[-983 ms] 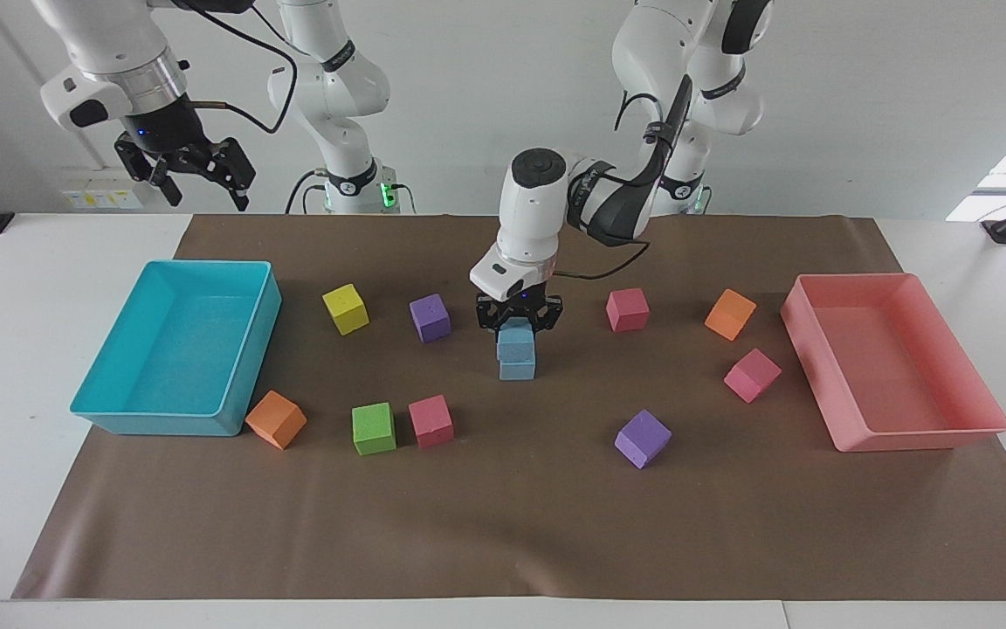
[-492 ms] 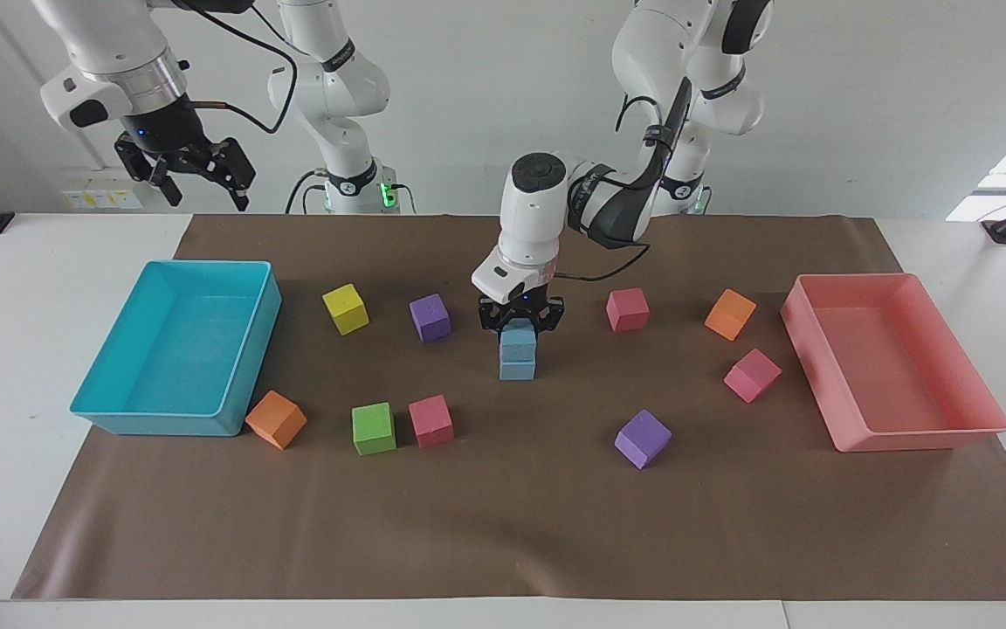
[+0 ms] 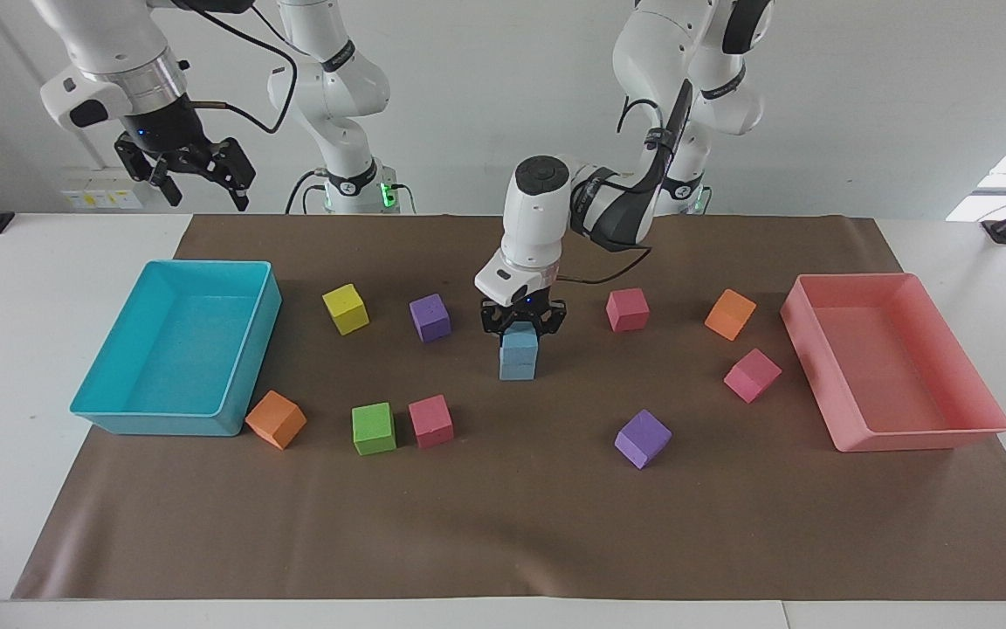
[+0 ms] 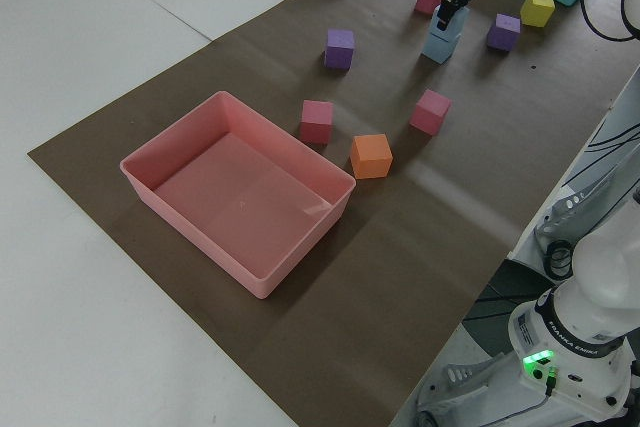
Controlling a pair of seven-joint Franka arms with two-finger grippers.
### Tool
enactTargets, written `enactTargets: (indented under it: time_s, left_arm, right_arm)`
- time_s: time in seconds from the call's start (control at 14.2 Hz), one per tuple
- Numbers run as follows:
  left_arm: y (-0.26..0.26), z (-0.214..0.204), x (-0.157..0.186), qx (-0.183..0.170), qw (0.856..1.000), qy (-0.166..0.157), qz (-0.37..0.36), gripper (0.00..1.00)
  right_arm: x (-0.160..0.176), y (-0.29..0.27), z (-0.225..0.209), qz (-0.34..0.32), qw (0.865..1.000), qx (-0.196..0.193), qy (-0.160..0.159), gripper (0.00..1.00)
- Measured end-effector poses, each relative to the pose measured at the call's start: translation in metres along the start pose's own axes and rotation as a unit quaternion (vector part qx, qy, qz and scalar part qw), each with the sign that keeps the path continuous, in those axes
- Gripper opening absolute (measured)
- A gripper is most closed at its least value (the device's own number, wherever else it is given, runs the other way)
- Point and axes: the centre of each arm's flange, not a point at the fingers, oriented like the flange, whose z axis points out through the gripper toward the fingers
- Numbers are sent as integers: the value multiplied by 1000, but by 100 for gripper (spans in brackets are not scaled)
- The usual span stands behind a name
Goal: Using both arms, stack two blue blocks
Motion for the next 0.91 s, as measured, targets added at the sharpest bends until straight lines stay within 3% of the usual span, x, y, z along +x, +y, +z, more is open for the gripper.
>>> enactTargets:
  time_s: [0.91]
  left_arm:
    - [0, 3, -2, -1, 1000, 1, 1, 57]
  right_arm:
    - [0, 0, 0, 0, 1000, 0, 0, 100]
